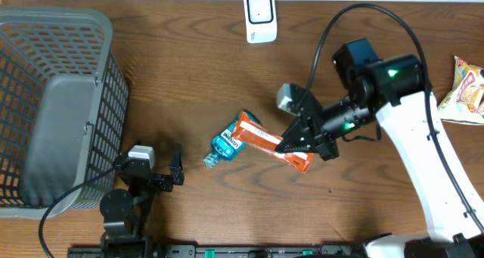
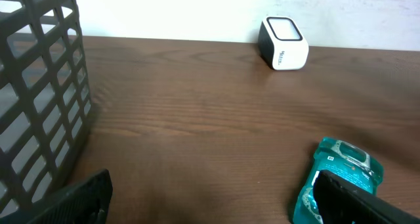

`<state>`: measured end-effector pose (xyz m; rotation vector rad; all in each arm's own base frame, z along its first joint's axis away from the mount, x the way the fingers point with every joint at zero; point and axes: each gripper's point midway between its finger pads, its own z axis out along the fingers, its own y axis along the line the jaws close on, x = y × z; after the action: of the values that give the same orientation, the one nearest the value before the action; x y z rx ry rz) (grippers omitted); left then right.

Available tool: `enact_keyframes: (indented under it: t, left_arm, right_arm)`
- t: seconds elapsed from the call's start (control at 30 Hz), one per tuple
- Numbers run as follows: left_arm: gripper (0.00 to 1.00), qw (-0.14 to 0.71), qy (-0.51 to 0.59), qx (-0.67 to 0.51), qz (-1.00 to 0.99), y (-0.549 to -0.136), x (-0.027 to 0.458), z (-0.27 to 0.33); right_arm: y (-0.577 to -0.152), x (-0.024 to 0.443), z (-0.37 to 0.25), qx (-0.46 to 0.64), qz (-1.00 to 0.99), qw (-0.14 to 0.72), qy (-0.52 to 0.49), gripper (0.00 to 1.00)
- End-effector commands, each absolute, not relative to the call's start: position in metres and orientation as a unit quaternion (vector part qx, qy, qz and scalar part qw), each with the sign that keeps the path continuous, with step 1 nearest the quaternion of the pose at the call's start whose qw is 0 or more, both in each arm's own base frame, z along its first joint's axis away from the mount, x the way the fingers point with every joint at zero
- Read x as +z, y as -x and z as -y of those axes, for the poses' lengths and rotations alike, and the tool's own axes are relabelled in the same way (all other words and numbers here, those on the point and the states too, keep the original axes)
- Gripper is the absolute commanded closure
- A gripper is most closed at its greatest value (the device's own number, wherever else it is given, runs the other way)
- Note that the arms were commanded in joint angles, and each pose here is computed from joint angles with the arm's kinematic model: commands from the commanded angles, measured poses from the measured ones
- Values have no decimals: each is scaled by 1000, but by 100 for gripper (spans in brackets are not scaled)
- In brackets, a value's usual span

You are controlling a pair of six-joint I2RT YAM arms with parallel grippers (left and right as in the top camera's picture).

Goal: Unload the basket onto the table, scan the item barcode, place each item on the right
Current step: 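Lift the candy bar and pull it rightward with the right gripper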

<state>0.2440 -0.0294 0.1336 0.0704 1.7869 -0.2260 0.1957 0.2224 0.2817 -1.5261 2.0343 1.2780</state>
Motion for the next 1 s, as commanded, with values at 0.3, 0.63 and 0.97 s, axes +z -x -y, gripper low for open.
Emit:
enact_keyframes:
  t: [0.3, 0.63, 0.97]
  left_arm:
    - [2, 605, -32, -100, -789, -242, 118, 31]
    - [2, 605, -32, -100, -789, -242, 118, 31]
    - [2, 605, -32, -100, -789, -242, 118, 31]
  right_arm:
    - [-137, 249, -246, 396, -736, 14, 549, 98]
    - [-128, 257, -233, 368, -758, 21, 539, 99]
    - [-131, 271, -236, 373, -784, 46, 494, 99]
